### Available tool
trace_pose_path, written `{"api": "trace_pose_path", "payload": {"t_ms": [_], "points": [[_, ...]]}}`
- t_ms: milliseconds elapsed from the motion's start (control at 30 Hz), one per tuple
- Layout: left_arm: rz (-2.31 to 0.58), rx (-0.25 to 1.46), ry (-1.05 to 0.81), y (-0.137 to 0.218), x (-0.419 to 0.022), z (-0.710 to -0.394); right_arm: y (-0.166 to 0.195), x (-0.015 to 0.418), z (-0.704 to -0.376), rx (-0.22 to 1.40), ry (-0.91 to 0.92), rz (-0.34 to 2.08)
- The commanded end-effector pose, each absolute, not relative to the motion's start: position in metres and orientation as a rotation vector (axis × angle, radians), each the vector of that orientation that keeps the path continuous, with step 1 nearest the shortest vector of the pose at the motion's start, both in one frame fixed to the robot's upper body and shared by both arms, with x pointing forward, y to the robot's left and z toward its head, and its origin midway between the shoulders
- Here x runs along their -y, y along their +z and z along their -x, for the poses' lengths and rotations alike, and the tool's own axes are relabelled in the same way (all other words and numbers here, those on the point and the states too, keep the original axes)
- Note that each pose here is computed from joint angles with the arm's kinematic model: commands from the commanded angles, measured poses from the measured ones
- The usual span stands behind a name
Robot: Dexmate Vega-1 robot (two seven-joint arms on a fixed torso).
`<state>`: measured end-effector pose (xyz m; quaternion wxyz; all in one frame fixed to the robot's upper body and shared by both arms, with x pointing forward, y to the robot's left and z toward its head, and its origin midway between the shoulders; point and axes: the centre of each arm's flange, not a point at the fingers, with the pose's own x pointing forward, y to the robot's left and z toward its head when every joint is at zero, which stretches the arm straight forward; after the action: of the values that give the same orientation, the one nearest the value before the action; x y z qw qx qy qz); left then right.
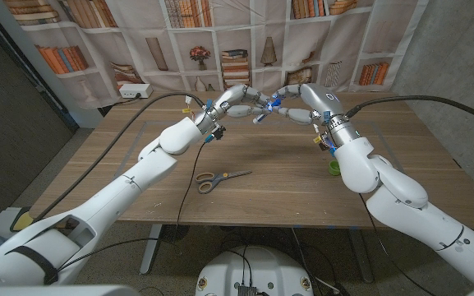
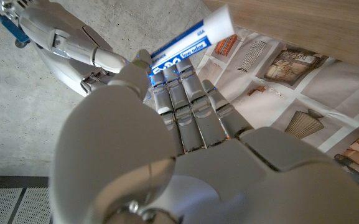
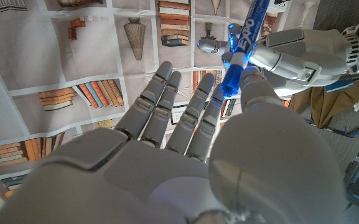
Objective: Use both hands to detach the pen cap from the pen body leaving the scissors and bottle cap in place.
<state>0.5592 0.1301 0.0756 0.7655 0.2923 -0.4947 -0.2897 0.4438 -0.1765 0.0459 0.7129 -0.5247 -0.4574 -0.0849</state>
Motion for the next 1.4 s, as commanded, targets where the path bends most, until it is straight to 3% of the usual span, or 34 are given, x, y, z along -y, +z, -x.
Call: {"api": "trace_pose_path", "payload": {"t_ms": [33,1400], "points": [[-0.635,1.068,-0.622,0.074,-0.129,-0.559,0.046,0.175,-0.446,1.012,-0.176,1.18],[-0.644,1.054,-0.619,0.073,-0.125,-0.566,0.059,0.191,-0.448,0.945,-0.145,1.227]]}}
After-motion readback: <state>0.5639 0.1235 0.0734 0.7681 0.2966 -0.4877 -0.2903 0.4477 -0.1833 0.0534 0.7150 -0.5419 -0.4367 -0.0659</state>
